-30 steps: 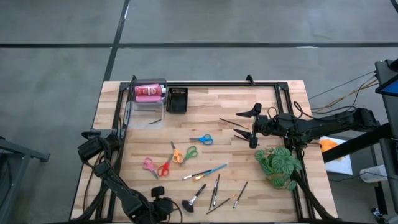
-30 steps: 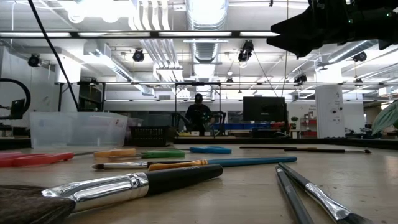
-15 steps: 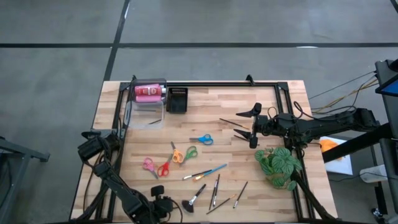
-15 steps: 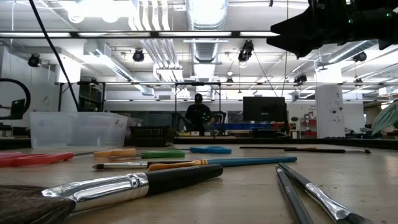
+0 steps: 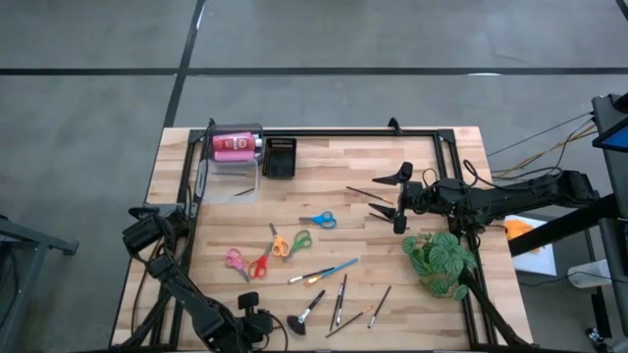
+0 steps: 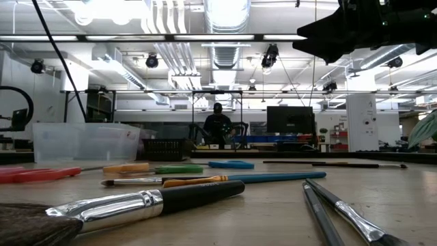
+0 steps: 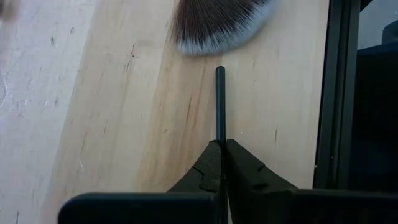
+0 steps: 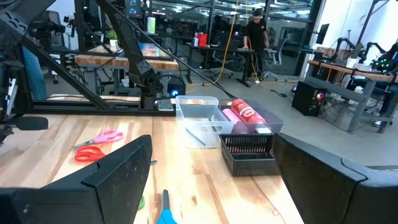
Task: Pick & Place Paint Supplies
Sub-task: Put the black paint brush into the transparent bin
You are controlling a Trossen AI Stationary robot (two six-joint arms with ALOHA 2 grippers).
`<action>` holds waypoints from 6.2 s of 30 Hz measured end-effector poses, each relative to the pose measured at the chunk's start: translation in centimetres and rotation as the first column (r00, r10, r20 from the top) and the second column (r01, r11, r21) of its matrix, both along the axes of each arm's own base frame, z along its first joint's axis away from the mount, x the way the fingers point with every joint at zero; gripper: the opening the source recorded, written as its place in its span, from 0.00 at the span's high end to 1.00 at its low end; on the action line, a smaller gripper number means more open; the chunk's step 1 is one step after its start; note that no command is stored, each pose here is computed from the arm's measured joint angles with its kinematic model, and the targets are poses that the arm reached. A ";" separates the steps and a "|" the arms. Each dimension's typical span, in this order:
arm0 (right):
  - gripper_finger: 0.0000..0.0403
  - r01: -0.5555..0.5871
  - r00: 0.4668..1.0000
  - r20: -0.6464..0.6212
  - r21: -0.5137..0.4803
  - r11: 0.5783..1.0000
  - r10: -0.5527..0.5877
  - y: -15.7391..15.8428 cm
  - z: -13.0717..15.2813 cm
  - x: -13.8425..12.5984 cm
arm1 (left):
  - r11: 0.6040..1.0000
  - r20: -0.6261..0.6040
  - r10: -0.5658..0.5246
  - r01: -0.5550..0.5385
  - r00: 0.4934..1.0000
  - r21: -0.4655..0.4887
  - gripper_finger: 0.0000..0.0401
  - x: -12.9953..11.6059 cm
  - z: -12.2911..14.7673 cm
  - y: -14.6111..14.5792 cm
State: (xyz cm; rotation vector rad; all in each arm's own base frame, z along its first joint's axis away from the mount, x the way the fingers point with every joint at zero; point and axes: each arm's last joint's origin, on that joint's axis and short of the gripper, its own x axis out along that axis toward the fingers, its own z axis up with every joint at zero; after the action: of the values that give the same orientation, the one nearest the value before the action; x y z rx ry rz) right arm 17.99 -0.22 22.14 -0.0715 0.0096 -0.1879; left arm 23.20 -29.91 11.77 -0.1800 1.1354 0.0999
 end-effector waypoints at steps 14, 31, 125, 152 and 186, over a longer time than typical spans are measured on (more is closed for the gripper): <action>0.18 0.000 1.000 0.000 0.000 1.000 0.000 0.0 0.0 0.0 | 0.999 -0.007 -0.002 0.002 1.000 0.044 0.99 0.4 2.5 -0.3; 0.18 0.000 1.000 0.000 0.000 1.000 0.000 0.0 0.0 0.0 | 0.993 -0.002 0.039 -0.039 0.999 0.114 0.99 0.5 8.8 3.1; 0.18 0.000 1.000 -0.003 0.000 1.000 0.000 0.0 0.0 0.0 | 0.923 -0.287 0.075 0.043 0.955 0.383 0.99 -5.6 7.6 39.4; 0.18 0.000 1.000 -0.003 0.000 1.000 0.000 0.0 0.0 0.0 | 0.933 -0.263 0.090 0.011 0.961 0.359 0.80 -5.8 7.2 39.9; 0.18 0.000 1.000 -0.003 0.000 1.000 0.000 0.0 0.0 0.0 | 0.964 0.287 -0.080 0.002 0.955 0.265 0.80 1.3 14.9 28.3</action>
State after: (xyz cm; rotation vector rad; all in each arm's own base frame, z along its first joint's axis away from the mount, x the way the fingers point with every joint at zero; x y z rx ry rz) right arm 17.98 -0.22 22.11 -0.0720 0.0127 -0.1880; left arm 24.47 -1.63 26.63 0.0650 0.8163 0.1792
